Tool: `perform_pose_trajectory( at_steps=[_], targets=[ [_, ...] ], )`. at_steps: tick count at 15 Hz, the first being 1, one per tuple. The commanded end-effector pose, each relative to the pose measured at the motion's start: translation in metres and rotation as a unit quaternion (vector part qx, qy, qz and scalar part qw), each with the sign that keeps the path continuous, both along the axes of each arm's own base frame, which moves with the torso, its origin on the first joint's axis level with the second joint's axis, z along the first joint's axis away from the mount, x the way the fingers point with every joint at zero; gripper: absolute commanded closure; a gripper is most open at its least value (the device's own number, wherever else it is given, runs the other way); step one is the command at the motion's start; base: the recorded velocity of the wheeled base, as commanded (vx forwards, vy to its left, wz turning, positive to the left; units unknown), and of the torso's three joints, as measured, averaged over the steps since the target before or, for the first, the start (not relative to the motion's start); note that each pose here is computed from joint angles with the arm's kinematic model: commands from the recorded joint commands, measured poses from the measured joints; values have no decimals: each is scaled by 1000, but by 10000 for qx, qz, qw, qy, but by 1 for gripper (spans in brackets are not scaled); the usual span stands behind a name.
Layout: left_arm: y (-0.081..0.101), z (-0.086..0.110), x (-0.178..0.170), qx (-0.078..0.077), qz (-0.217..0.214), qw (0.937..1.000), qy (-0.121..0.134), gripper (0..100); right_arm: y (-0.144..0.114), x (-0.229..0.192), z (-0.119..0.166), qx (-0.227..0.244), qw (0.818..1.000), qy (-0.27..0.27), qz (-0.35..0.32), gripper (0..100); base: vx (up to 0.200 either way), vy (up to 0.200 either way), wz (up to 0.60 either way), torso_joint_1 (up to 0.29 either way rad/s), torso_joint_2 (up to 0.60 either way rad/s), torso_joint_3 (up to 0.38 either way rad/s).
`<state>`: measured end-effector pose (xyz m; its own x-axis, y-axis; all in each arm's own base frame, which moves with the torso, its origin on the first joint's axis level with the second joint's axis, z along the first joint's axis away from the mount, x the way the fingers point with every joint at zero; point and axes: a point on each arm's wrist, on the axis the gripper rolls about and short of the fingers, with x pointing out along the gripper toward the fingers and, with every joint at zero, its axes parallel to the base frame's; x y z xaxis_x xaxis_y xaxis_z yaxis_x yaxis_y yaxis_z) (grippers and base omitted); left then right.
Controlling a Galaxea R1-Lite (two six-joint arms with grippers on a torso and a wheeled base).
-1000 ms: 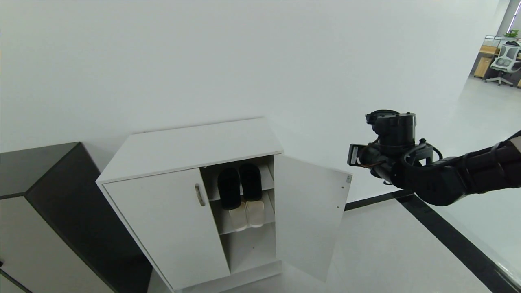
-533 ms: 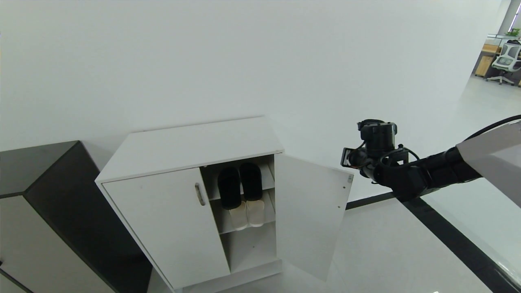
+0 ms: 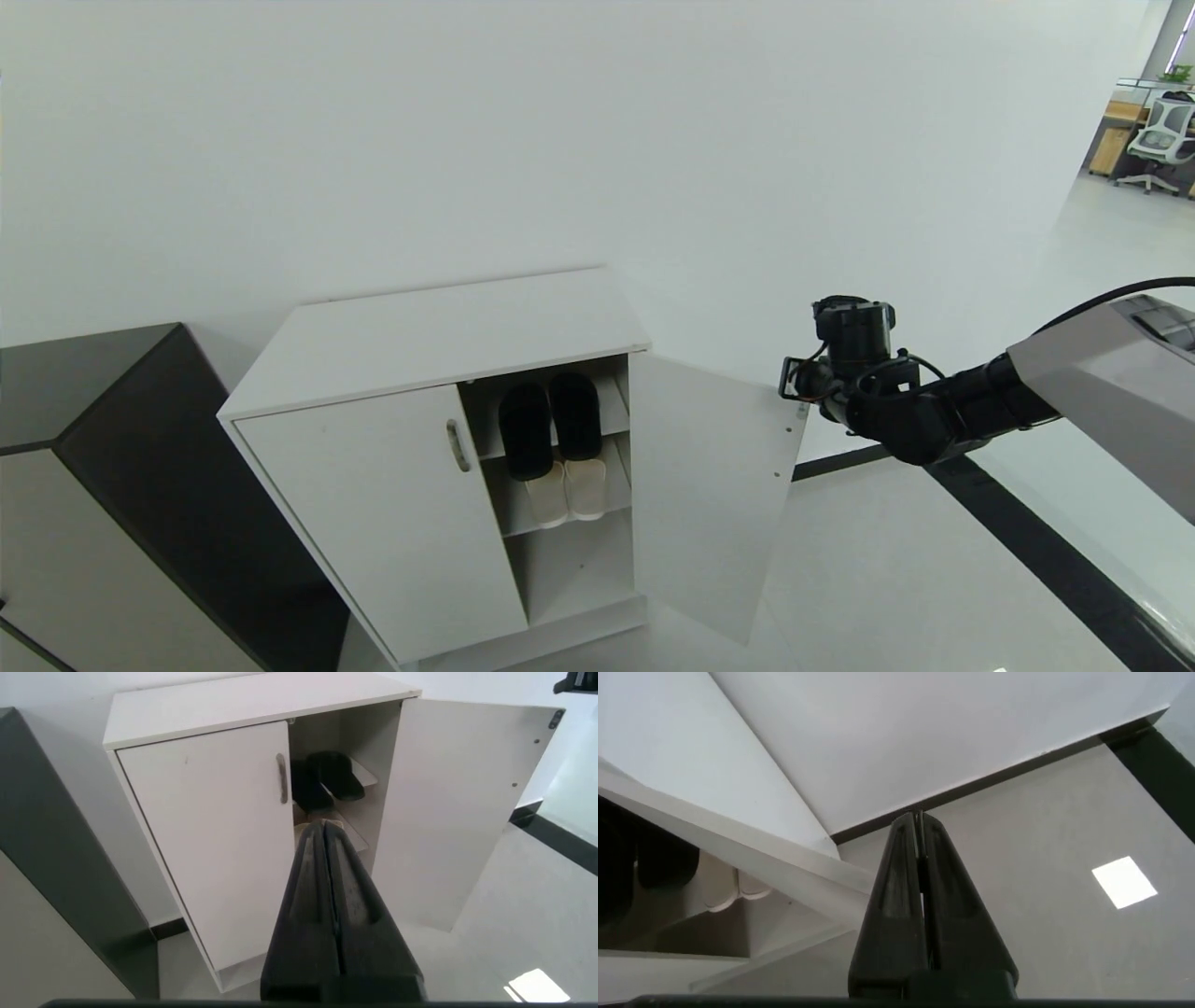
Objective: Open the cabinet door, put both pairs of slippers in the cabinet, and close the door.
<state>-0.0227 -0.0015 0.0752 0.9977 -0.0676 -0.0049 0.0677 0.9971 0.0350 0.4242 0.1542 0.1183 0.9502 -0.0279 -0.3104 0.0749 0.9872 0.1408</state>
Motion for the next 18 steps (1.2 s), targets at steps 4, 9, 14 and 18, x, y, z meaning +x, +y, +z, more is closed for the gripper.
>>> perform_pose_trajectory(
  at_steps=[4, 9, 14, 18],
  targets=[
    [0, 0, 0, 0, 1, 10000, -1, 100, 1, 2, -11, -43, 9999, 109, 6, 100, 0, 0, 0, 0, 0, 0],
    [0, 0, 0, -8, 1, 10000, -1, 100, 2, 1, -15, -71, 9998, 172, 14, 100, 0, 0, 0, 0, 0, 0],
    [0, 0, 0, -8, 1, 10000, -1, 100, 20, -27, -13, -131, 9991, 272, 292, 100, 0, 0, 0, 0, 0, 0],
    [0, 0, 0, -8, 1, 10000, -1, 100, 56, -81, 6, -107, 9951, 79, 981, 100, 0, 0, 0, 0, 0, 0]
  ],
)
